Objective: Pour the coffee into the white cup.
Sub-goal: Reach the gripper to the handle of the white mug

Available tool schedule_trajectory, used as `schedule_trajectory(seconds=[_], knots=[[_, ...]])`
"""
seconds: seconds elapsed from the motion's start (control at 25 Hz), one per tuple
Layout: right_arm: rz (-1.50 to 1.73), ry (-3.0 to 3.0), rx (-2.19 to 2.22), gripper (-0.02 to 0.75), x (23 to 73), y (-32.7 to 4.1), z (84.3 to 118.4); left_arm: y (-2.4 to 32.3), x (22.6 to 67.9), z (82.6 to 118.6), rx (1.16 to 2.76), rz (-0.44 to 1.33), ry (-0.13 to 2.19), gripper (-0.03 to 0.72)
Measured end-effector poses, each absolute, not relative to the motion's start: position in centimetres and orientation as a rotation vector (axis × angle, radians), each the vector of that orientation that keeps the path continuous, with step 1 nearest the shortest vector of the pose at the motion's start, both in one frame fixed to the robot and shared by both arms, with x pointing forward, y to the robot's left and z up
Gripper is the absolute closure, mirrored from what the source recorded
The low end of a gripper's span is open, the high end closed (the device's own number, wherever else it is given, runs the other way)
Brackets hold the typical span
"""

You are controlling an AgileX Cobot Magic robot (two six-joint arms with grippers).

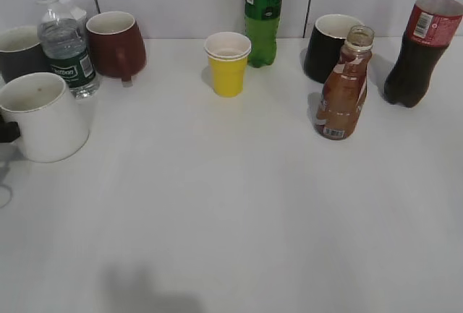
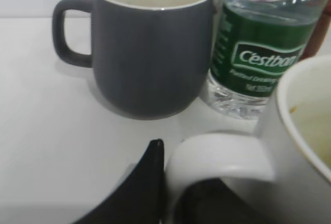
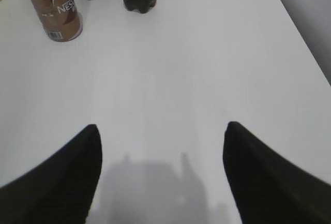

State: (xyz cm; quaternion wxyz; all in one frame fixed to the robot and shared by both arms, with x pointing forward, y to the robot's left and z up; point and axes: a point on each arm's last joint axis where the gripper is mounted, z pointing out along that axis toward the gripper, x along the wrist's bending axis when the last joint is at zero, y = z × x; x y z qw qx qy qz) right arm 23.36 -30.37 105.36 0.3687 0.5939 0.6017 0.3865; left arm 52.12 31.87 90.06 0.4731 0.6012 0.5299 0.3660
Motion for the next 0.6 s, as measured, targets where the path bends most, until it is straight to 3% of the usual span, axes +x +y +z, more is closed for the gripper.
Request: schedule_trajectory(seconds=[0.36,0.6], knots=[[0.992,1.545,1.525,0.168,23.4,-30.4,105.4,31.0,52.2,90.8,1.444,0.852,1.167,0.636],[0.992,1.545,1.525,0.168,23.4,-30.4,105.4,29.4,52.7,91.5,1.498,0.688,0.999,0.636]])
